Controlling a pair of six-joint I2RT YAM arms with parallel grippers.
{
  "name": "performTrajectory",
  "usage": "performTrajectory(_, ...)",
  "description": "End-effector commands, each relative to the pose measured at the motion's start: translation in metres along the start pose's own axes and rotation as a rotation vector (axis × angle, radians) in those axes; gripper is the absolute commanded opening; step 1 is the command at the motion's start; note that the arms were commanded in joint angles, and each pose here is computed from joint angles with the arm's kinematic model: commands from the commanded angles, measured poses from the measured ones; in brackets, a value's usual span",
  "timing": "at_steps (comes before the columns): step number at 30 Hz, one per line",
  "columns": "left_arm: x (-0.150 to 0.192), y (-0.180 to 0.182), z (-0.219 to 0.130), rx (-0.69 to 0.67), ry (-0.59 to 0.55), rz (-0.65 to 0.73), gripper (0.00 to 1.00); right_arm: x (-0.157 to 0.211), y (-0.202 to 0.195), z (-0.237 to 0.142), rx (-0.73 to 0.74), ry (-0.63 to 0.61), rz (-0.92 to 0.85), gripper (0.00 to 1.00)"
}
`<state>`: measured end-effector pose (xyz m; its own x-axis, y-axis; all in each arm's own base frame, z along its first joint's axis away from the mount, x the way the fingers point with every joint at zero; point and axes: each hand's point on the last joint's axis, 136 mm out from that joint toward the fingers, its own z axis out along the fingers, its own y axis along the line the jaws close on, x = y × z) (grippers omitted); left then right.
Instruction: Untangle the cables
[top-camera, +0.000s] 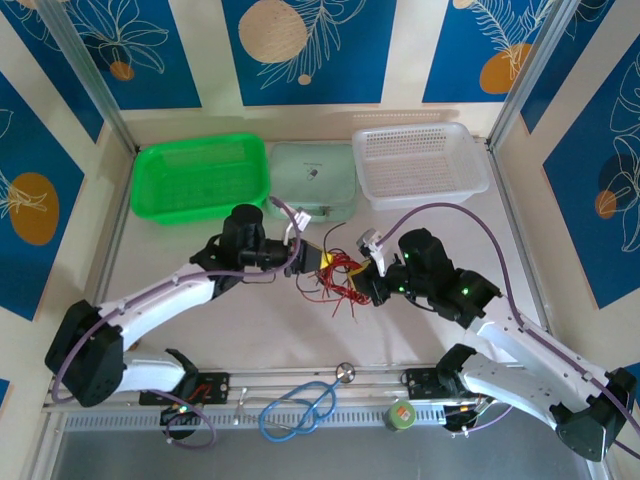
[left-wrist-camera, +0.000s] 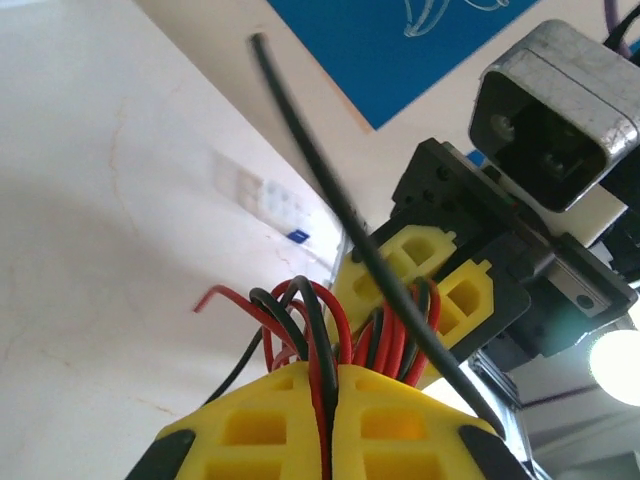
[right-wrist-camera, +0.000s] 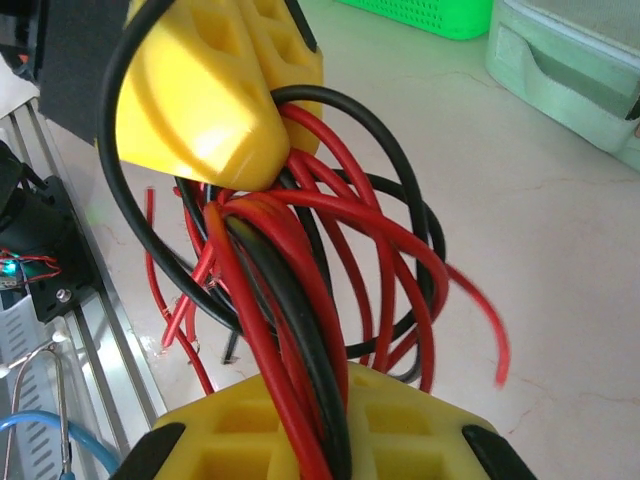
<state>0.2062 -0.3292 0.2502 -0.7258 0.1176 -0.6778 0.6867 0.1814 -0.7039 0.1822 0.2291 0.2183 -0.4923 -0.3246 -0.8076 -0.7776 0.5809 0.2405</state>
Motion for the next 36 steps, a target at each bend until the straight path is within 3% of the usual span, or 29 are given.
performTrajectory(1, -0.001, 0.012, -0.021, -0.183, -0.033, 0.042, 0.0, -0.01, -0.005, -0.004, 0.034, -0.067, 0.049, 0.0)
performTrajectory(5, -0.013, 0.031, -0.056, -0.435, -0.135, 0.046, 0.0, 0.002, -0.018, 0.0, 0.112, -0.061, 0.187, 0.02)
performTrajectory(11, -0.013, 0.042, -0.074, -0.534, -0.204, 0.01, 0.0, 0.018, -0.019, 0.012, 0.152, -0.079, 0.382, 0.11)
performTrajectory(16, -0.006, 0.066, -0.091, -0.65, -0.288, -0.049, 0.0, 0.036, -0.03, 0.021, 0.255, -0.113, 0.594, 0.08)
performTrajectory(20, 0.005, 0.087, -0.126, -0.811, -0.408, -0.11, 0.0, 0.051, -0.047, 0.013, 0.378, -0.166, 0.782, 0.0)
performTrajectory(23, 0.019, 0.097, -0.155, -0.911, -0.496, -0.163, 0.0, 0.057, -0.059, 0.003, 0.445, -0.208, 0.88, 0.0)
performTrajectory(28, 0.04, 0.1, -0.175, -0.98, -0.491, -0.194, 0.0, 0.05, -0.065, -0.007, 0.481, -0.254, 0.903, 0.0)
performTrajectory(36, 0.035, 0.089, -0.165, -0.983, -0.345, -0.137, 0.6, 0.004, -0.054, -0.01, 0.393, -0.164, 0.635, 0.0)
